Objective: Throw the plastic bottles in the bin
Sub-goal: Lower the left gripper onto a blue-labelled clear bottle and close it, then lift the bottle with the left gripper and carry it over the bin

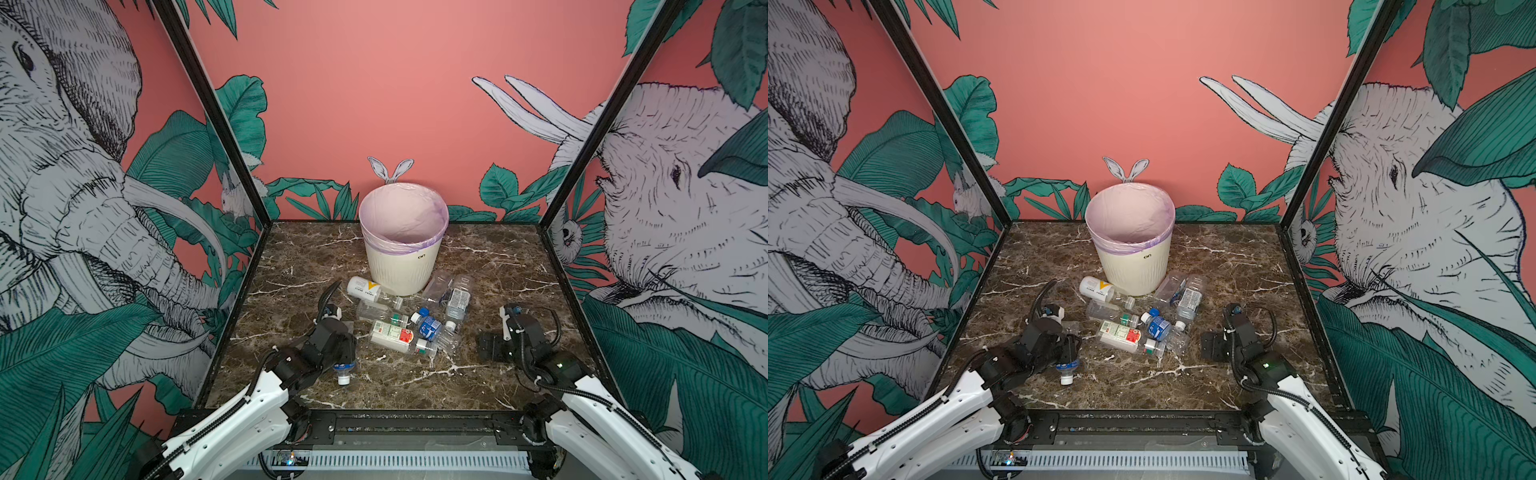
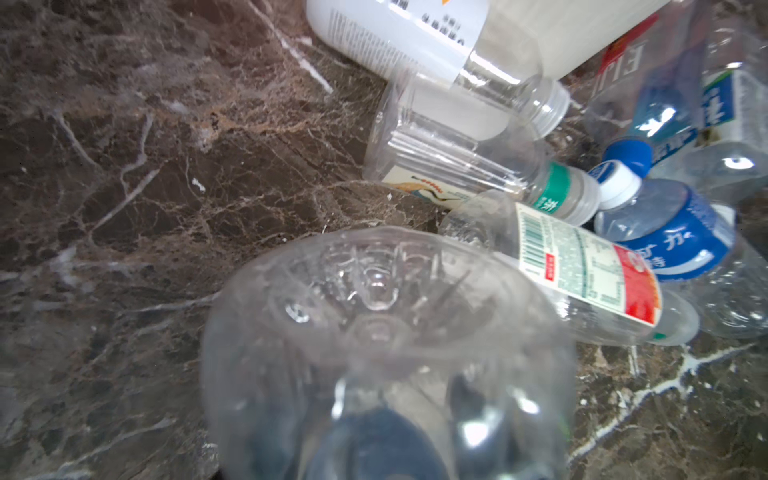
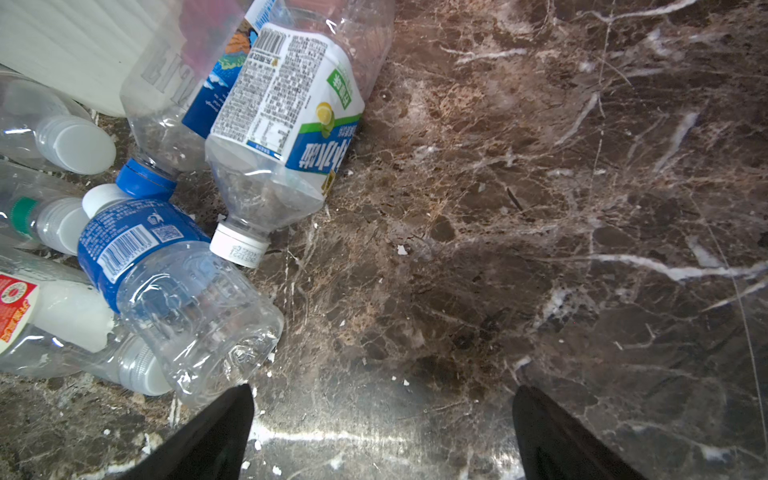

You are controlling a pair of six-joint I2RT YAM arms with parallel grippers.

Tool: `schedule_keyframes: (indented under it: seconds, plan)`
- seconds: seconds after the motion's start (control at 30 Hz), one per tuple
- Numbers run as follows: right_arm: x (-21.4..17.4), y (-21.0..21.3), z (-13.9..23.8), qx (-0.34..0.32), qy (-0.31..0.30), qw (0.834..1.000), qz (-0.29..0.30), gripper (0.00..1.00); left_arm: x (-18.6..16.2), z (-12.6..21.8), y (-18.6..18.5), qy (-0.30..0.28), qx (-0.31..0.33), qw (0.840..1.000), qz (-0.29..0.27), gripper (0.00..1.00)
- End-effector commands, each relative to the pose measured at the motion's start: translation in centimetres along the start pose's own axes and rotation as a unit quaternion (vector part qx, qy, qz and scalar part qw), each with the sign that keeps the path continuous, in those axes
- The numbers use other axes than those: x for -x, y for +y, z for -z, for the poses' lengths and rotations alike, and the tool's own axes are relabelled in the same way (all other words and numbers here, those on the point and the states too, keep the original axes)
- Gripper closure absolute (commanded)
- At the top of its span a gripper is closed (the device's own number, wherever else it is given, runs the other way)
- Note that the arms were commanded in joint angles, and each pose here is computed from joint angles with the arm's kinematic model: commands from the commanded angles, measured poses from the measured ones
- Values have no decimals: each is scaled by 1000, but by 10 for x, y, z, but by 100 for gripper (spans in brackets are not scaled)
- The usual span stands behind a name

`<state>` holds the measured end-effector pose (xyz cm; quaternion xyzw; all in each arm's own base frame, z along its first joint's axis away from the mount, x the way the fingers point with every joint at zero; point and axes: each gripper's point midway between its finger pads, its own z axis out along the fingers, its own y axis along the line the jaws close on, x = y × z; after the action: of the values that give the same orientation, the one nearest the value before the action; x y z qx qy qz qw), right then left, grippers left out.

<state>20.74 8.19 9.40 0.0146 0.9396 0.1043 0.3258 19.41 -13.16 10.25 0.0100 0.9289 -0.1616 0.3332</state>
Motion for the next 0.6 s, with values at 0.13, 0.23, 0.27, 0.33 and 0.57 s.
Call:
schedule_keyframes:
  seconds: [0.13, 0.23, 0.27, 0.33, 0.57]
  plan:
    - [4, 1, -1, 4, -8, 1000, -4, 0, 62, 55, -29, -157, -81, 982, -65, 56]
    - [4, 1, -1, 3, -8, 1000, -4, 0, 95, 88, -47, -206, -100, 969, -96, 56]
    - [4, 2, -1, 4, -8, 1000, -4, 1, 108, 98, -53, -222, -104, 964, -105, 56]
    - [3, 1, -1, 4, -7, 1000, -3, 1, 131, 116, -69, -247, -116, 954, -120, 57]
    - [4, 3, -2, 8, -5, 1000, -2, 1, 249, 158, -159, -325, -150, 914, -192, 57]
